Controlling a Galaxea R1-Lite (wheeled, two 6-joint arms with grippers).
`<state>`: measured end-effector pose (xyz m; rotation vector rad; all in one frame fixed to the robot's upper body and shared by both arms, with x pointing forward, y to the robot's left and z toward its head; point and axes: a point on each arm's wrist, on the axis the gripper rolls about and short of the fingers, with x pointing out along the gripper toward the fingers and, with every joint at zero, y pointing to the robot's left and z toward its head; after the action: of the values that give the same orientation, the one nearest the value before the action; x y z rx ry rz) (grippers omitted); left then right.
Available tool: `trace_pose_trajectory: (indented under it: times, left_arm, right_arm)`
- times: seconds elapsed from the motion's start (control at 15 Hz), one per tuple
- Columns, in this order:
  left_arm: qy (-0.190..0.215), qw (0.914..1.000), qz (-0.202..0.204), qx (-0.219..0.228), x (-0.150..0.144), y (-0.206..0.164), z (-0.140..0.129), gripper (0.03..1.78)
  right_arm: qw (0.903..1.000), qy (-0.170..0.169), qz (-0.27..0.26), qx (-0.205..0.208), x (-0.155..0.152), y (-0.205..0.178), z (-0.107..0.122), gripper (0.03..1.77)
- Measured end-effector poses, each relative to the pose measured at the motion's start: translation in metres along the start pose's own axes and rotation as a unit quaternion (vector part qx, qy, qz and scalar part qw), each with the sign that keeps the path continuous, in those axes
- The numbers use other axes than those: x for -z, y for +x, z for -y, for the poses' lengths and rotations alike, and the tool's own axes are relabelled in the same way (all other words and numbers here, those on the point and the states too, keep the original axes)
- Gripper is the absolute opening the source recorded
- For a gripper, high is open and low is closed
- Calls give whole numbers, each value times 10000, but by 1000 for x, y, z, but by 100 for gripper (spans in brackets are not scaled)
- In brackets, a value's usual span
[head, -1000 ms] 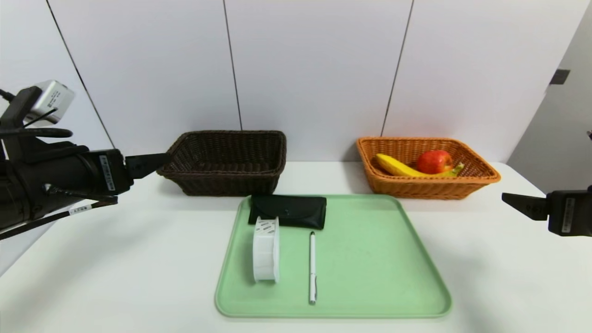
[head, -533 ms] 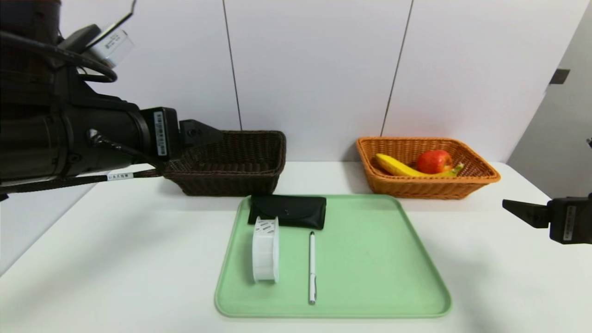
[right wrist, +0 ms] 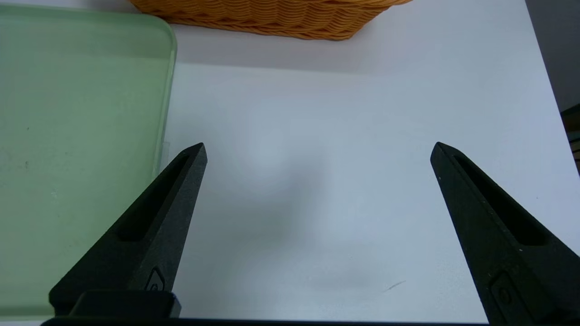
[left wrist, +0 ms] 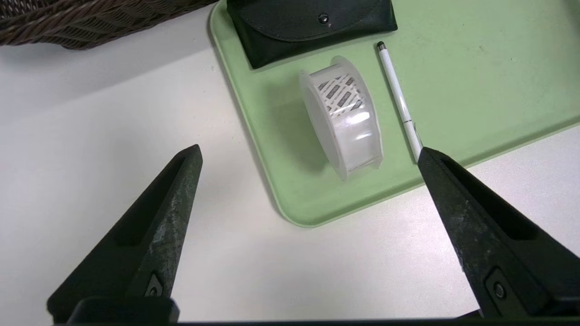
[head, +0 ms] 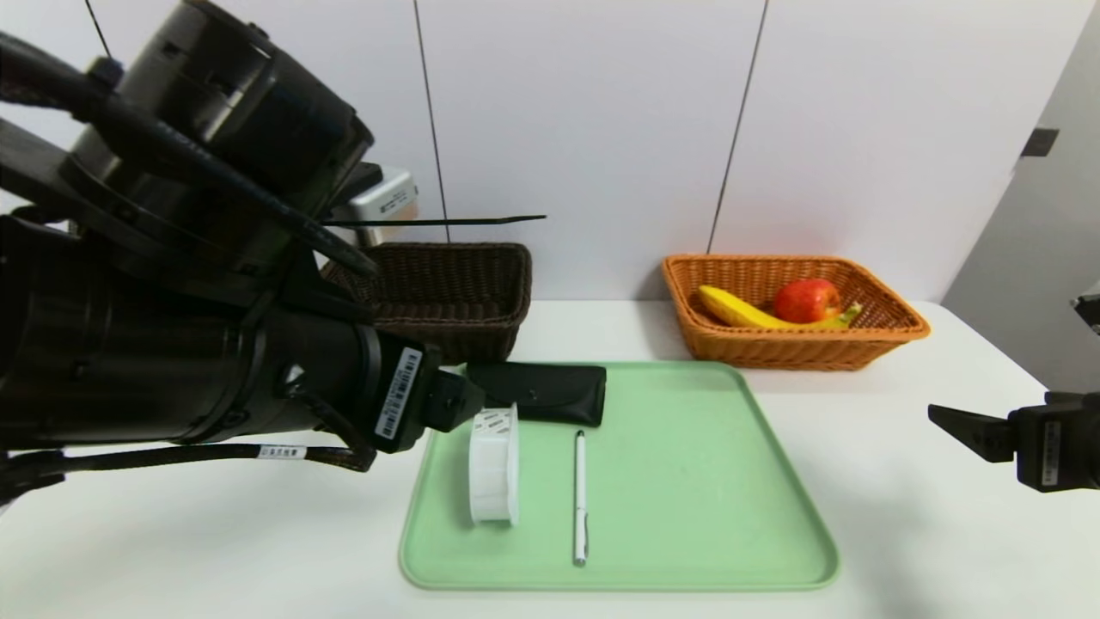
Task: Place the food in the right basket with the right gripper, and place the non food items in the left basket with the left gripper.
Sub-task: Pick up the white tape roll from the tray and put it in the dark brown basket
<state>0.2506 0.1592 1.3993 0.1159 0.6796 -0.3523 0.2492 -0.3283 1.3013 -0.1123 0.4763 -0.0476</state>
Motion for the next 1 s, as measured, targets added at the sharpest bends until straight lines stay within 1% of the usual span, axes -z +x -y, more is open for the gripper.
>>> trace_pose_trajectory:
  times: [0.13,0.27,0.33,0.47,0.6,0.73,1.0]
  left_arm:
    - [34,9999,41,87,-6,4,14,169]
    - [-79,9998,11,168,-9,9,25,169]
    - [-30,9999,-97,138,-8,12,30,169]
    - [106,9995,-294,-56,-5,21,34,169]
    - [280,9981,-483,-262,-1,27,39,169]
    - [364,9966,-636,-374,2,35,42,169]
    - [234,9961,-736,-427,2,50,51,169]
  right_arm:
    - [10000,-39,-16,-1,5,0,0,170]
    - [9999,-141,-77,-5,12,-1,-1,170]
    - [9998,-151,-94,-5,14,-2,-1,170]
    - [9997,-207,-117,-22,16,-2,-1,170]
    - [9996,-247,-158,-54,19,-2,-2,170]
    - [9993,-292,-200,-112,22,-2,-4,170]
    - [9991,-315,-256,-146,26,-2,-6,170]
